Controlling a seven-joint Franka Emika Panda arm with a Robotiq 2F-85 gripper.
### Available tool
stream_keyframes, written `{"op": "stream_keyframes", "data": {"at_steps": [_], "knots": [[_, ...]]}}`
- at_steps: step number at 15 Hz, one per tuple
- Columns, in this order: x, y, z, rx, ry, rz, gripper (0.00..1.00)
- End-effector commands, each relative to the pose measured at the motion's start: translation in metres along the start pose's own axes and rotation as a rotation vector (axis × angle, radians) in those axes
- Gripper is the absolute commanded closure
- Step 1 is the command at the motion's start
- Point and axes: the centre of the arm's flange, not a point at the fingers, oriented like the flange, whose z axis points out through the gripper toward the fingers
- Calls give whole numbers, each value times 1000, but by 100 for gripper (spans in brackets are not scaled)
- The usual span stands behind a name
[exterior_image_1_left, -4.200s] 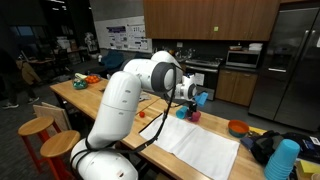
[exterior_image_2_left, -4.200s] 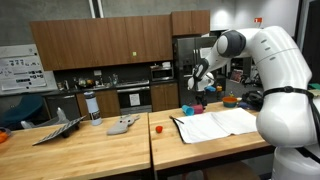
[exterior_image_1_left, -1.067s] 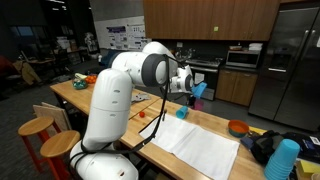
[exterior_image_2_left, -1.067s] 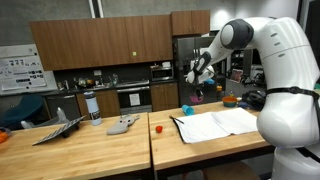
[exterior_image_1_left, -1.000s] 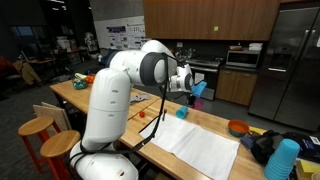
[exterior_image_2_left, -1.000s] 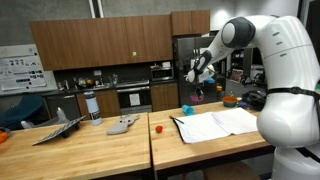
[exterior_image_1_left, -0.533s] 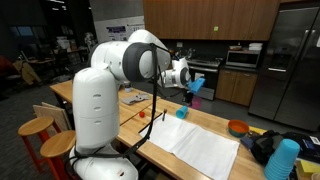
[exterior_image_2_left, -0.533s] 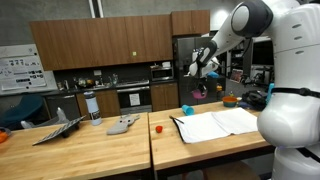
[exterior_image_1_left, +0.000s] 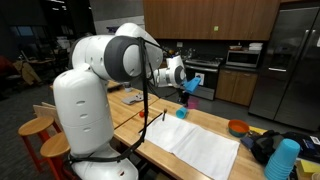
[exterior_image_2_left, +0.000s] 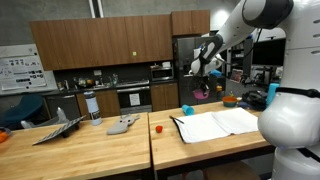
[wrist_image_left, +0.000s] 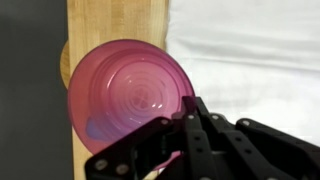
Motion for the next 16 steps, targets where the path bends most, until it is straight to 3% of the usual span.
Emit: {"op": "stream_keyframes", "data": {"at_steps": [1, 11, 16], "knots": [[-1, -23, -8, 9, 3, -3, 99], [11, -52, 8, 45, -16, 7, 99], [12, -43, 20, 70, -6, 0, 96]]}}
